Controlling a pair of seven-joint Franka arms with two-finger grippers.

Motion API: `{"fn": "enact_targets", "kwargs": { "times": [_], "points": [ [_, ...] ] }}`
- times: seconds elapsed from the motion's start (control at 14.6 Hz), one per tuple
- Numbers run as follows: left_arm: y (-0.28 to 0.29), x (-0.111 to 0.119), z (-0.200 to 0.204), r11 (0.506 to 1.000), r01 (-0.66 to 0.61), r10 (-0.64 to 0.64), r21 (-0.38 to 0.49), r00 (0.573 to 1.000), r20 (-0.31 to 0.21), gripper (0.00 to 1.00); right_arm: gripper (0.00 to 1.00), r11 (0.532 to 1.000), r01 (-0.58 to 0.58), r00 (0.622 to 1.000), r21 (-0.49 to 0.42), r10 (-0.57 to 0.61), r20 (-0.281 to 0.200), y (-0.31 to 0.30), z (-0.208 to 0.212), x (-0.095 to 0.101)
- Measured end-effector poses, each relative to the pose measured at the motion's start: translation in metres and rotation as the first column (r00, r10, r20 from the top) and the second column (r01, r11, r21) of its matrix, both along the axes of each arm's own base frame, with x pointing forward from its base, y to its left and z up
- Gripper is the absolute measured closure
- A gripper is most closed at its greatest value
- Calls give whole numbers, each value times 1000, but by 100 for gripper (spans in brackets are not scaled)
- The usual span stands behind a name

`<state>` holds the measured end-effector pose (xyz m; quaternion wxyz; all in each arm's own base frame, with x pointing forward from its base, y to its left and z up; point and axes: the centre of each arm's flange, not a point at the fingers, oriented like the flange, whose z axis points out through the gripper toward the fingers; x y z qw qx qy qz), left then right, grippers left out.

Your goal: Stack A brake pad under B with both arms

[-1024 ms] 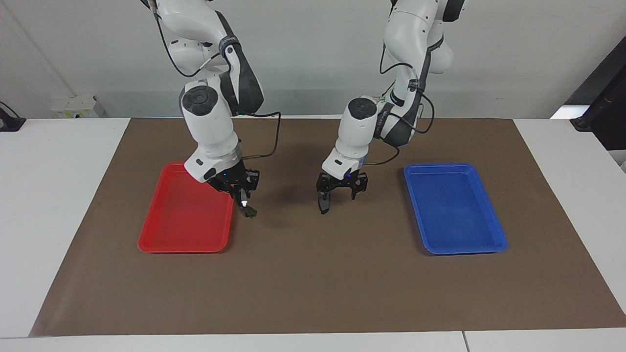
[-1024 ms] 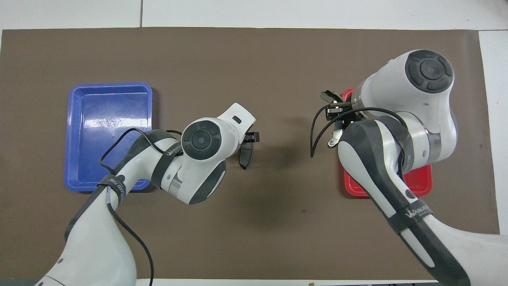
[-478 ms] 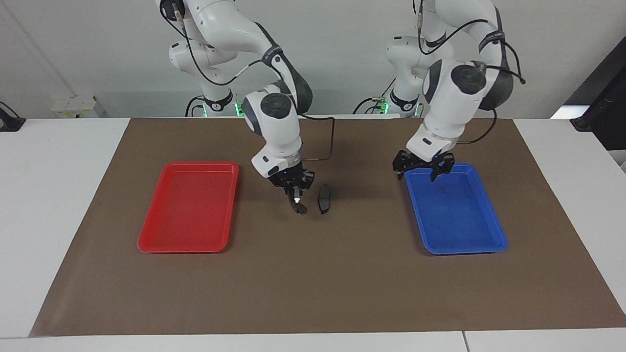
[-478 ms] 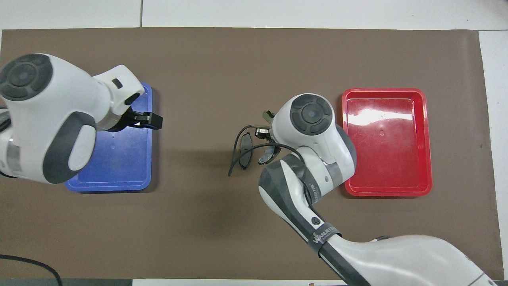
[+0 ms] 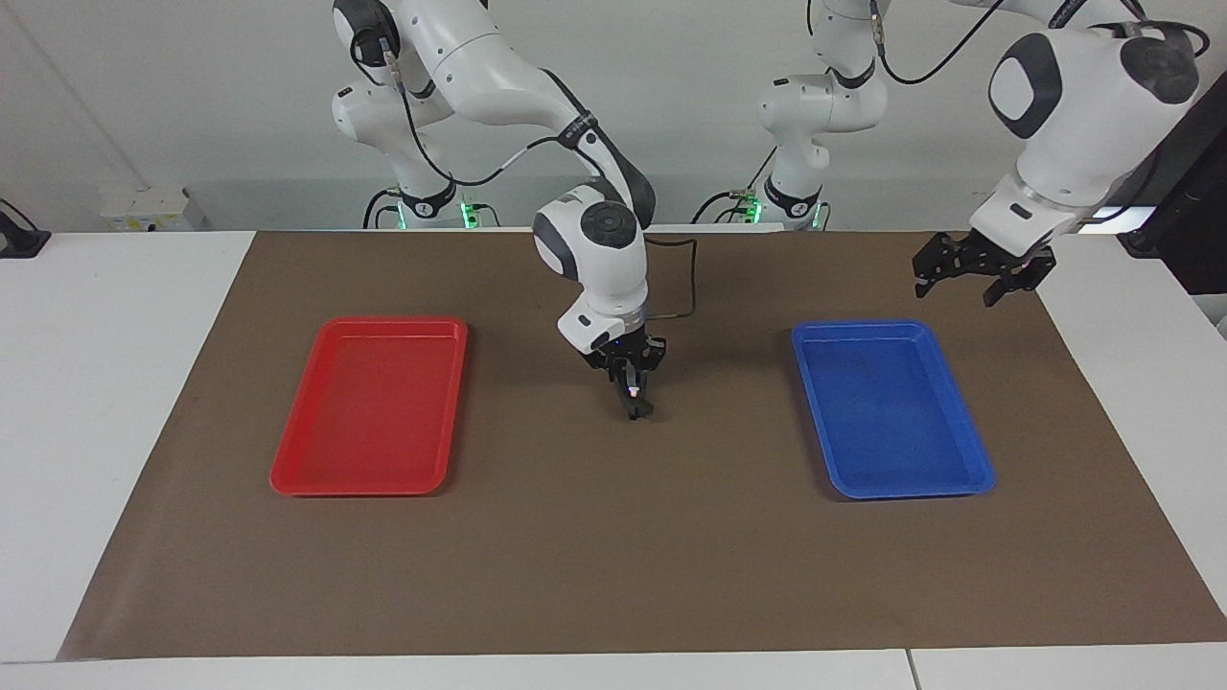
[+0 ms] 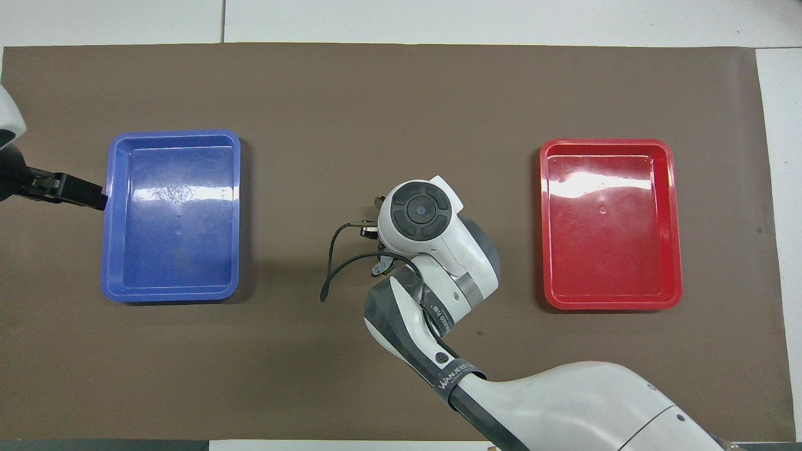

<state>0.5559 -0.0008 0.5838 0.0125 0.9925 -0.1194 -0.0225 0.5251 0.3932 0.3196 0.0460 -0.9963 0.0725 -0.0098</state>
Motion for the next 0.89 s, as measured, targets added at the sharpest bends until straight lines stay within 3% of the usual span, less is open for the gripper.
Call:
{"fn": "enact_targets", "kwargs": {
  "times": [0.27,0.89],
  "points": [
    [12,-3,18,1000,-2,2,-1,1000,-3,0,57,1000,4,1000,-8,-4,14,-1,-6,2],
    [7,-4,16,1000,8,-8,-1,1000,-17,0,57,1000,-19,999,-25,19,28,0,-15,-1]
  ]
}}
